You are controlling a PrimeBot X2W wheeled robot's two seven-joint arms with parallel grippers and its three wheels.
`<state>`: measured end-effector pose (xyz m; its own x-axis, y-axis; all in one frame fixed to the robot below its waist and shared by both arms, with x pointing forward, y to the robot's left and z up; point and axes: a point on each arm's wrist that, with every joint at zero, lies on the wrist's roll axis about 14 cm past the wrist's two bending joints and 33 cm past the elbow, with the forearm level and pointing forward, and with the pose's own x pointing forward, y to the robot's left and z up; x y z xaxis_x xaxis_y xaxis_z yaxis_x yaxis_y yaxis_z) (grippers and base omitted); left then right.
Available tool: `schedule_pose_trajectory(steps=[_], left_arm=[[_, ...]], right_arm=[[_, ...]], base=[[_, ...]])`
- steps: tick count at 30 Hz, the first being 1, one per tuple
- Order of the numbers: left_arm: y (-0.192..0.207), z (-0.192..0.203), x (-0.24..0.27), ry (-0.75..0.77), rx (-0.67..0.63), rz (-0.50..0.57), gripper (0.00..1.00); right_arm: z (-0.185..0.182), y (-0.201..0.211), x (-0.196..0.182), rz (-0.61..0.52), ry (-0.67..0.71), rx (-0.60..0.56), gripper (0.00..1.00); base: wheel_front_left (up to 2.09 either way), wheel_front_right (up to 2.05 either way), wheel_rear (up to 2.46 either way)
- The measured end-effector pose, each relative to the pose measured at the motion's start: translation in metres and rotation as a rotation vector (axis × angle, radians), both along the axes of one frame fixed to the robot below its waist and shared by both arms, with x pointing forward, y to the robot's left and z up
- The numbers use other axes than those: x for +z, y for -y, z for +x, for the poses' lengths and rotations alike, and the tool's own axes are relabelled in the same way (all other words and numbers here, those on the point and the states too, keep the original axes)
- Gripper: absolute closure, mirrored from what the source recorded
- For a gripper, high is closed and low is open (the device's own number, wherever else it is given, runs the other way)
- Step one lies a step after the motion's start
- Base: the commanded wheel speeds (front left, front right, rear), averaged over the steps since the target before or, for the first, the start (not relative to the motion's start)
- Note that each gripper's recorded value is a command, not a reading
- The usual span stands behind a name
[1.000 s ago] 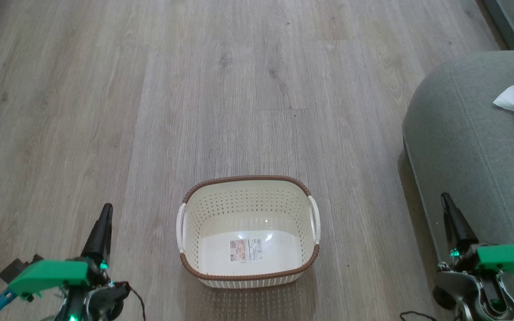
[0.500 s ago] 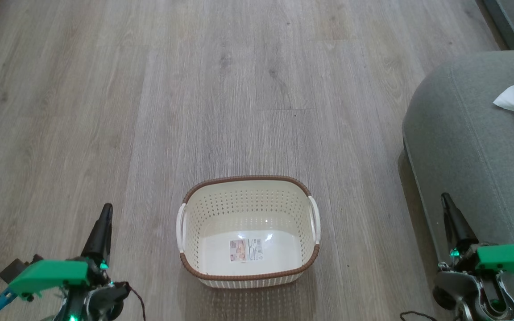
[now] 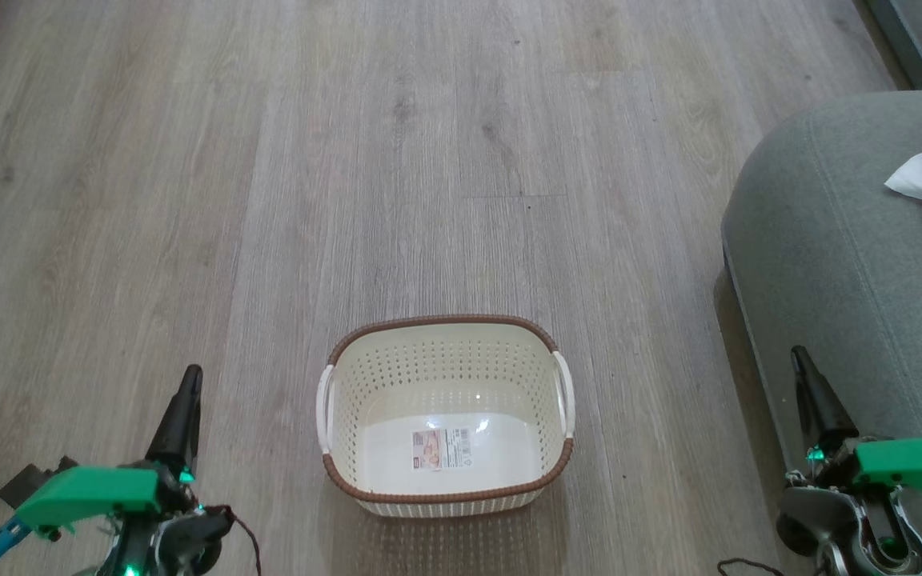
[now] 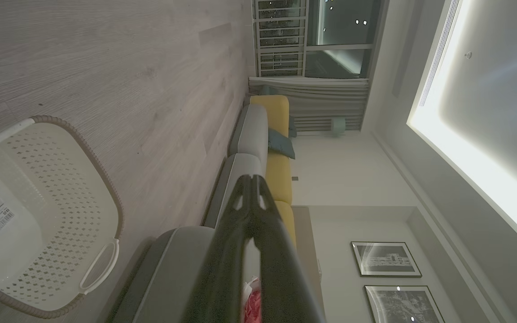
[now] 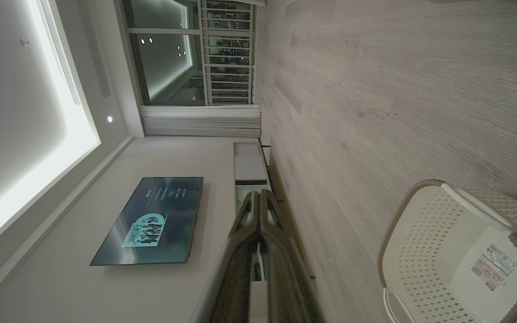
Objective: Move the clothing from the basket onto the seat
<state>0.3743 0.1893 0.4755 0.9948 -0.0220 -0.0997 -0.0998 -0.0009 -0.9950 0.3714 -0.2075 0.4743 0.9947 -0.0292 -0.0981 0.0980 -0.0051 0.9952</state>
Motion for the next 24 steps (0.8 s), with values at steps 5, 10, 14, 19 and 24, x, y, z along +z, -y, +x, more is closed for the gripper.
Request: schedule_pose_trajectory(steps=[5,10,14,19,24], left_arm=[[0.0,0.0,0.0,0.0,0.0,0.0,1.0],[0.0,0.0,0.0,0.0,0.0,0.0,1.0],[0.0,0.0,0.0,0.0,0.0,0.0,1.0],[0.0,0.0,0.0,0.0,0.0,0.0,1.0],[0.0,0.0,0.0,0.0,0.0,0.0,1.0]], right_arm=[[0.0,0.0,0.0,0.0,0.0,0.0,1.0],[0.0,0.0,0.0,0.0,0.0,0.0,1.0],[0.0,0.0,0.0,0.0,0.0,0.0,1.0],[0.0,0.0,0.0,0.0,0.0,0.0,1.0],[0.0,0.0,0.0,0.0,0.0,0.0,1.0]], base=[[0.0,0.0,0.0],[0.0,0.0,0.0],[0.0,0.0,0.0],[0.0,0.0,0.0],[0.0,0.0,0.0]])
